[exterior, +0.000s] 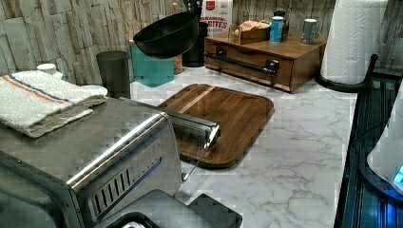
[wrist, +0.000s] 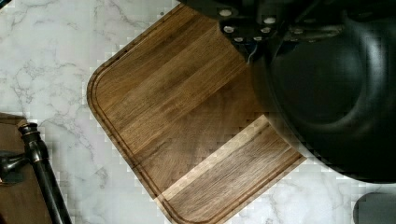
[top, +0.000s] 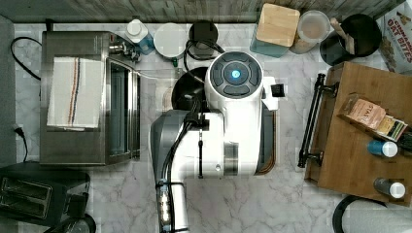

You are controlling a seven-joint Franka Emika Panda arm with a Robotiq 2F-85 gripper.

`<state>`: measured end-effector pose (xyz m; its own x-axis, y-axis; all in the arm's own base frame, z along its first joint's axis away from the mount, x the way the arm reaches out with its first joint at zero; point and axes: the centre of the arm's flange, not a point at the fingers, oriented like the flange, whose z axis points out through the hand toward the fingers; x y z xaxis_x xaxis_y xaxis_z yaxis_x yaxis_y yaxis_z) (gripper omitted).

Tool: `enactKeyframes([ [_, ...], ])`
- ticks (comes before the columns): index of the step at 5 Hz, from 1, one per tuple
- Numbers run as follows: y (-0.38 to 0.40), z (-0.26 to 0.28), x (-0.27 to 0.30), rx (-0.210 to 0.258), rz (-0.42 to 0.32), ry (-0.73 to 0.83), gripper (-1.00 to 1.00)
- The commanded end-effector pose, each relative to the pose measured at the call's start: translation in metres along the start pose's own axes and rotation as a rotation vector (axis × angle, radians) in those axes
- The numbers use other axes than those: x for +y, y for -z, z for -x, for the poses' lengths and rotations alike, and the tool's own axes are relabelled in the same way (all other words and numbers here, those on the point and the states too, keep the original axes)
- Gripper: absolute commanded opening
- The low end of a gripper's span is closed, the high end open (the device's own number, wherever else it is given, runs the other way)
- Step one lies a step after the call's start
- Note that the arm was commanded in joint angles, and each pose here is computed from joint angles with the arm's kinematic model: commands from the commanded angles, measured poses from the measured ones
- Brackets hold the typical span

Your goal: Put the bowl in the oven.

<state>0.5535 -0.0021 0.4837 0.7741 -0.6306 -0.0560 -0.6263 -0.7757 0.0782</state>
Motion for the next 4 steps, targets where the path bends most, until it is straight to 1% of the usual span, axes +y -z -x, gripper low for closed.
enactKeyframes([
  [1, 0.001, 0.002, -0.032, 0.040, -0.008, 0.387, -1.00],
  [2, -0.001, 0.040, -0.073, 0.148, 0.021, 0.679, -1.00],
  [3, -0.016, 0.070, -0.100, 0.199, 0.013, 0.846, -1.00],
  [4, -0.026, 0.082, -0.113, 0.208, -0.006, 0.893, -1.00],
])
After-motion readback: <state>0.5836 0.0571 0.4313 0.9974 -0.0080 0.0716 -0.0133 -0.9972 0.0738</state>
